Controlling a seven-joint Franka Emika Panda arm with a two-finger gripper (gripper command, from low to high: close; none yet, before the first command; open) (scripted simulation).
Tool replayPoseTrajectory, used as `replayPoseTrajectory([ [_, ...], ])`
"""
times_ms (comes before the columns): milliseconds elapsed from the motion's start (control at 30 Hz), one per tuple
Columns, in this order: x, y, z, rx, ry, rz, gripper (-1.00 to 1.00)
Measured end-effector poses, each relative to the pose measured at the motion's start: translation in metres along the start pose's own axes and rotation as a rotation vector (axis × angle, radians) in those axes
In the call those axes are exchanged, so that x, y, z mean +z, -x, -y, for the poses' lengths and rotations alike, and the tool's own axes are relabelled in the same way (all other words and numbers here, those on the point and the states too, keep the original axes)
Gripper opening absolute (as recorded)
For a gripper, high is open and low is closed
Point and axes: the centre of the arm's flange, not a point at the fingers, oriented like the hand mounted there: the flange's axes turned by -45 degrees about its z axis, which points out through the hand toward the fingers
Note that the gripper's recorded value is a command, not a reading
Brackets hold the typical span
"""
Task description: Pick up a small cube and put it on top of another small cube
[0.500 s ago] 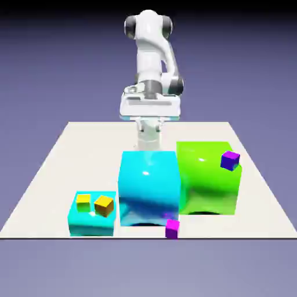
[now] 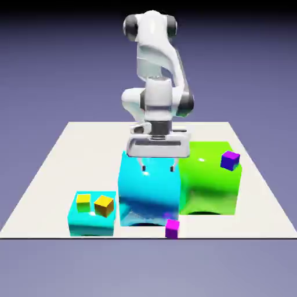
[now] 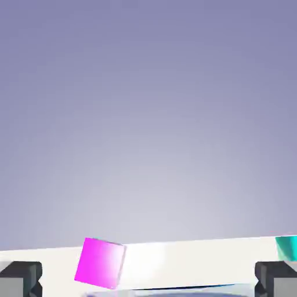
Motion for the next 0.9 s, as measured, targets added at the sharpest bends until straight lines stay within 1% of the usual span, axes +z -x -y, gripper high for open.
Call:
replayPoseTrajectory([
  [300,0.093,-0.031,0.020,0.093,-0.002,0.336,0.00],
  [600,0.187,-0.037,0.033,0.190,-0.013,0.671,0.00],
  [667,0.191,-0.037,0.034,0.195,-0.014,0.686,0.00],
  [767,0.243,-0.006,0.037,0.195,-0.014,0.686,0.00],
  [800,0.250,-0.002,0.037,0.195,-0.014,0.686,-1.00],
  [867,0.250,-0.002,0.037,0.195,-0.015,0.686,-1.00],
  [900,0.233,-0.013,0.036,0.195,-0.015,0.686,-1.00],
])
